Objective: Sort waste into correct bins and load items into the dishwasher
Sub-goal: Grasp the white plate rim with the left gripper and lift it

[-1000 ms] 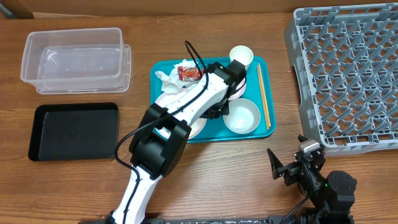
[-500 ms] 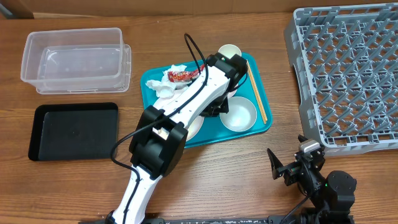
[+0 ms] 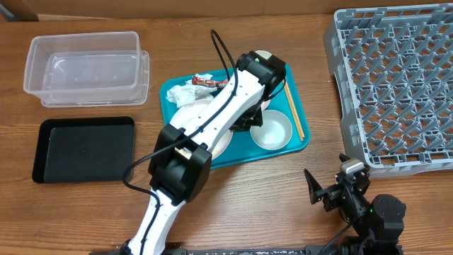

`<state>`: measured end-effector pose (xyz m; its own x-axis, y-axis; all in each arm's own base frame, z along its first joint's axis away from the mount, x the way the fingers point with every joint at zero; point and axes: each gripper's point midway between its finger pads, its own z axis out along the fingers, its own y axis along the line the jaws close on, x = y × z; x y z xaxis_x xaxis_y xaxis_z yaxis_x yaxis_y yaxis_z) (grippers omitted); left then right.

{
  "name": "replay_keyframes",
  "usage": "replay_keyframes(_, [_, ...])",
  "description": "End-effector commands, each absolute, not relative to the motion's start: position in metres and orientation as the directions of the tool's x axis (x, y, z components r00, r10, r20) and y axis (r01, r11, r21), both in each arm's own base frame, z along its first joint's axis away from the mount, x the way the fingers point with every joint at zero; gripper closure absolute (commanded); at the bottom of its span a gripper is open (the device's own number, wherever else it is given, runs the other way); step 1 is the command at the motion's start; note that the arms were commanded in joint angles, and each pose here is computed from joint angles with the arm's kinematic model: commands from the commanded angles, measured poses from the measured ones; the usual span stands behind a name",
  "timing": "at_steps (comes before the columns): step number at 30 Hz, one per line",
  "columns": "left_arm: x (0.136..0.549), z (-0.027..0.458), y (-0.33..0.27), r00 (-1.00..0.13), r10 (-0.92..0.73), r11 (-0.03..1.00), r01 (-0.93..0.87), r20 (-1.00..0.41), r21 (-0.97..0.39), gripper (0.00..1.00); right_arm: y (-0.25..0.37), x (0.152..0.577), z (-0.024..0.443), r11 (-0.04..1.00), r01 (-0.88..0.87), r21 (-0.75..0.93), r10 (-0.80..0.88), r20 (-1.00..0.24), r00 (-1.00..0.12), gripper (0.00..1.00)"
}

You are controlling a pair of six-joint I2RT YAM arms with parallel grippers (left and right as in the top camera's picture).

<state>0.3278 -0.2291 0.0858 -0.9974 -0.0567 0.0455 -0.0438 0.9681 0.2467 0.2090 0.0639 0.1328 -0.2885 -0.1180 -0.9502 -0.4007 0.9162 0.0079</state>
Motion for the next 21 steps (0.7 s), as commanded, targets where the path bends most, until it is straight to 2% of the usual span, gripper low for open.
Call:
replay_keyframes(1, [0.322, 0.09, -0.238, -0.997, -0.063, 0.967, -0.051, 0.037, 0.25, 0.96, 0.065, 0.209, 0.132, 0.915, -0.404, 0.002, -0.123, -0.952, -0.282, 0.0])
replay_keyframes(11, [0.299, 0.094, -0.238, -0.991, -0.1, 0.955, -0.07, 0.091, 0.289, 0.96, 0.065, 0.209, 0.132, 0.915, -0.404, 0.002, -0.123, -0.952, -0.282, 0.0])
replay_keyframes(21, [0.3, 0.117, -0.237, -0.994, -0.1, 0.965, -0.086, 0.047, 0.247, 0.96, 0.065, 0.209, 0.132, 0.915, -0.404, 0.002, -0.123, -0.952, -0.282, 0.0])
